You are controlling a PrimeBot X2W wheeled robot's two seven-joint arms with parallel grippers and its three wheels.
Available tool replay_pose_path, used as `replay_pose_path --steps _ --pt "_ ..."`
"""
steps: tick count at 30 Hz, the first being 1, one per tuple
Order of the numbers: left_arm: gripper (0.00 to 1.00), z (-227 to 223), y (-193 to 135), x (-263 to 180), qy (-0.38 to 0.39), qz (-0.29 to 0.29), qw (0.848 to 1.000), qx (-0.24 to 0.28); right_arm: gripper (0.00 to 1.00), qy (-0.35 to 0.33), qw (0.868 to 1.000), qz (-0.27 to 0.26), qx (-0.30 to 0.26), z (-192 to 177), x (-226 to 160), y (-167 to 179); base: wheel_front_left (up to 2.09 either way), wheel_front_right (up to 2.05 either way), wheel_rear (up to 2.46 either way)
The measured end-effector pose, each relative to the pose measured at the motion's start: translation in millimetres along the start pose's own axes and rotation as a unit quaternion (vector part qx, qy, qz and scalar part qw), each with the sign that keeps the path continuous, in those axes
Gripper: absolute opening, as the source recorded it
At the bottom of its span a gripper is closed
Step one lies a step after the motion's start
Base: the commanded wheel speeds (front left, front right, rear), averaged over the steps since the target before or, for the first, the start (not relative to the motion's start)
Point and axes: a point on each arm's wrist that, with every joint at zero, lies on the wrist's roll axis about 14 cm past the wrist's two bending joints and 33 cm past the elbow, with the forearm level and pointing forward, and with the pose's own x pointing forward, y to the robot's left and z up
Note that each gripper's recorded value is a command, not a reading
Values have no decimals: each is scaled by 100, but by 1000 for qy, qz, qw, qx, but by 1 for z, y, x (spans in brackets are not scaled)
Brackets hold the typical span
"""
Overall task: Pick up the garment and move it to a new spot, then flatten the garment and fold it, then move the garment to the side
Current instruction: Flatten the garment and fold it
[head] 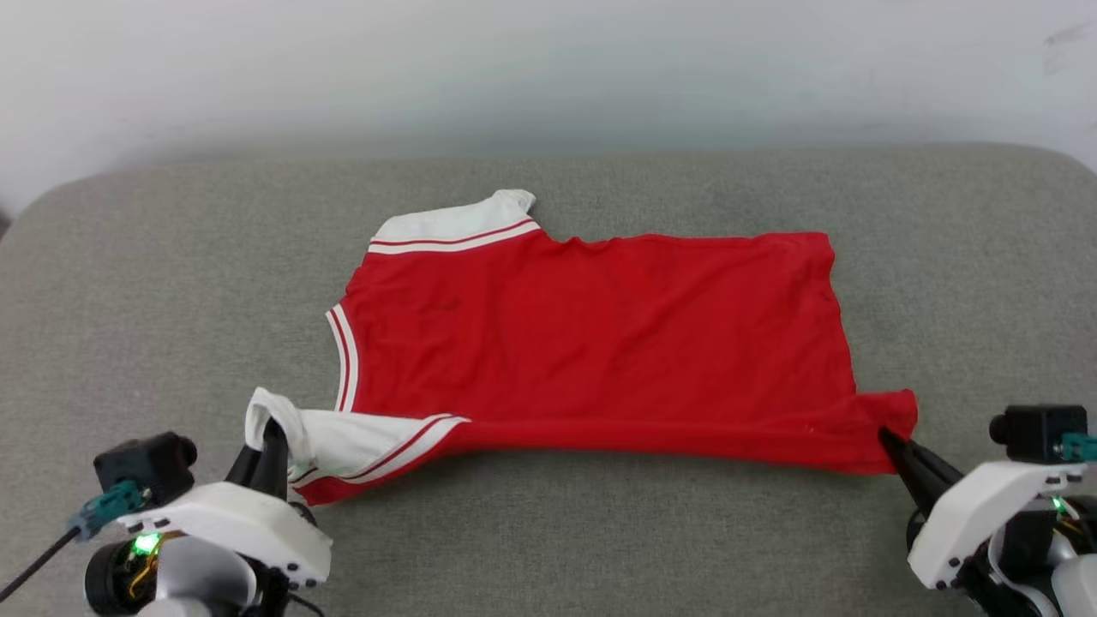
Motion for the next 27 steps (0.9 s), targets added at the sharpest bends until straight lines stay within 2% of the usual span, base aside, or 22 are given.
replay_pose_path --steps 10,16,18,19,20,21,22,27 --pt "0 -25 -9 68 43 -25 999 8 0 46 999 -2 -18 1 44 5 0 0 0" --pt "0 -47 -9 94 76 -34 996 17 0 59 998 -7 -23 -6 64 -2 0 0 0" --pt "0 -59 -9 99 94 -37 995 14 20 63 998 -9 -23 -11 68 -4 0 0 0" --pt "29 -66 -9 101 107 -40 993 14 49 65 998 -11 -22 -14 70 -5 0 0 0" --pt "47 -73 -10 101 119 -43 992 11 98 67 997 -13 -21 -16 71 -6 0 0 0" --pt "78 -78 -11 102 127 -44 991 7 100 71 997 -15 -19 -20 71 -8 0 0 0" --pt "100 -82 -10 103 131 -43 990 6 100 73 997 -15 -19 -24 71 -8 0 0 0" --pt "100 -90 -10 108 143 -44 989 0 100 43 999 -11 -16 -21 72 -5 0 0 0"
